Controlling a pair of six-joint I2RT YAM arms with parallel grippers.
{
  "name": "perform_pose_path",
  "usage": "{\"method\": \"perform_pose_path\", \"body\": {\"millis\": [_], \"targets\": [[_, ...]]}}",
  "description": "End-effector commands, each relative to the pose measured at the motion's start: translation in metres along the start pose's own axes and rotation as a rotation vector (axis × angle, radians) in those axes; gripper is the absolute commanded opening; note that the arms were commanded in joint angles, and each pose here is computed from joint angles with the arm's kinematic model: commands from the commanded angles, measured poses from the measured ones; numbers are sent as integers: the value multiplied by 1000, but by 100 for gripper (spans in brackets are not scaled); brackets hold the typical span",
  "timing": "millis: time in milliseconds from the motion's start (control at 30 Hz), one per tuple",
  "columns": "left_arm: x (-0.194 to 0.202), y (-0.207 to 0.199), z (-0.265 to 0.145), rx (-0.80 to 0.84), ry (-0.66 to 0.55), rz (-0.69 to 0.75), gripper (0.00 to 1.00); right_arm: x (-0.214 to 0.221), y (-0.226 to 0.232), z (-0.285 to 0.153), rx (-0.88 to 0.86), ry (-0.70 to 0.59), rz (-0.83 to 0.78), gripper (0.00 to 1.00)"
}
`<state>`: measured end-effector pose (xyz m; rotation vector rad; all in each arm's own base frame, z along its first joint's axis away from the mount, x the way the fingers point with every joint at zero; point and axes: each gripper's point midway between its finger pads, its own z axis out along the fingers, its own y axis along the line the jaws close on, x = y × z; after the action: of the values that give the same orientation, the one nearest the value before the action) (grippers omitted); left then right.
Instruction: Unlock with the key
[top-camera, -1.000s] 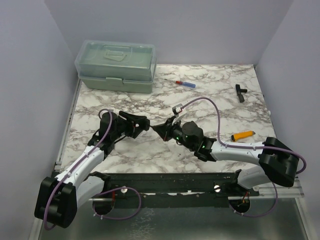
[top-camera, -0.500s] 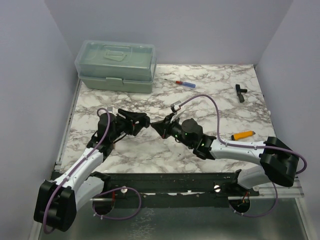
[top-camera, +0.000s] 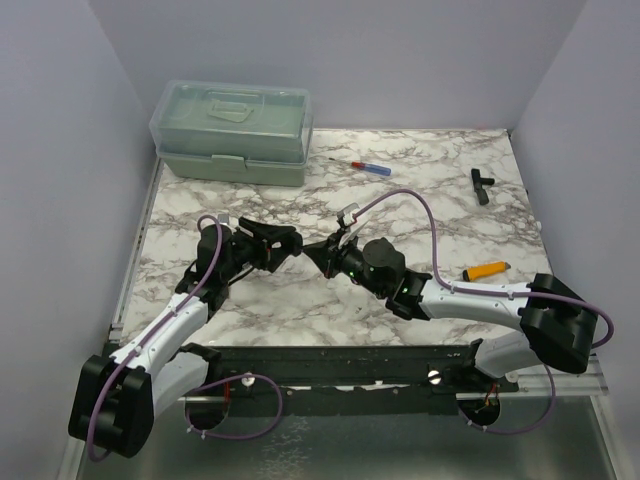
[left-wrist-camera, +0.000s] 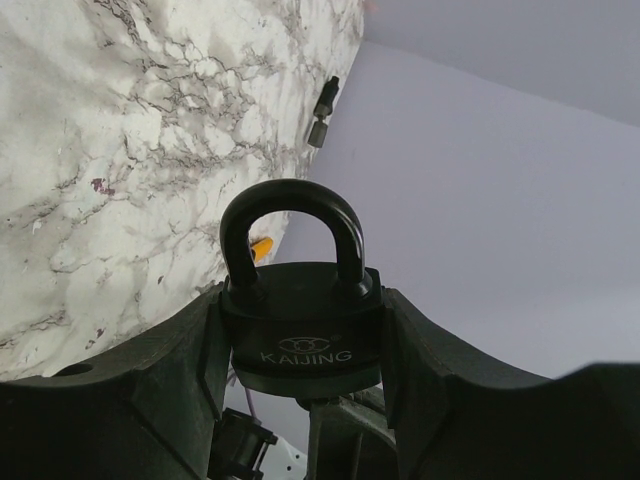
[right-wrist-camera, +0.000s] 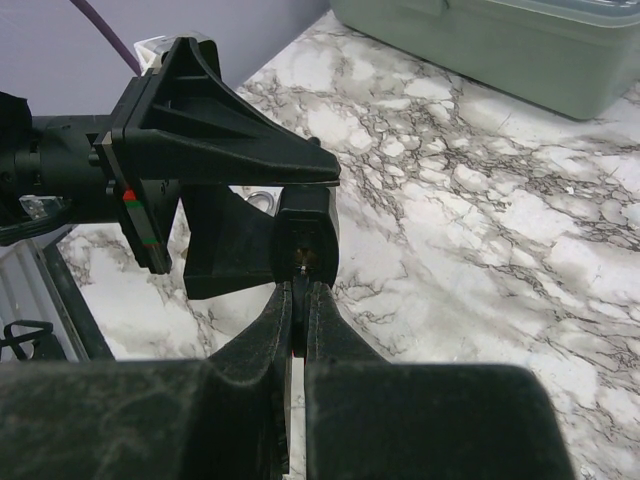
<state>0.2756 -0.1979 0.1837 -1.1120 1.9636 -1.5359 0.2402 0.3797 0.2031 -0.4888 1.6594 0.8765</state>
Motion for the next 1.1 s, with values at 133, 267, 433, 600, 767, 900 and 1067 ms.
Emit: {"method": "perform_pose_path", "body": {"millis": [133, 267, 433, 600, 767, 900, 1067], "targets": [[32, -36, -10, 109, 152, 53, 0, -4, 8, -4, -26, -28, 20, 1], [35, -25, -8, 83, 158, 45, 0, 0, 2, -2, 5, -25, 37, 1], [39, -18, -5, 62, 165, 45, 0, 1, 3, 7, 10, -17, 40, 1], [40, -17, -6, 65, 169, 46, 0, 4, 3, 12, 11, -12, 39, 1], [42, -19, -7, 67, 179, 47, 0, 6, 3, 13, 13, -13, 39, 1], [42, -20, -8, 72, 180, 49, 0, 4, 2, 11, 16, -18, 39, 0], [43, -22, -9, 77, 186, 50, 0, 5, 0, 12, 21, -37, 57, 1]]}}
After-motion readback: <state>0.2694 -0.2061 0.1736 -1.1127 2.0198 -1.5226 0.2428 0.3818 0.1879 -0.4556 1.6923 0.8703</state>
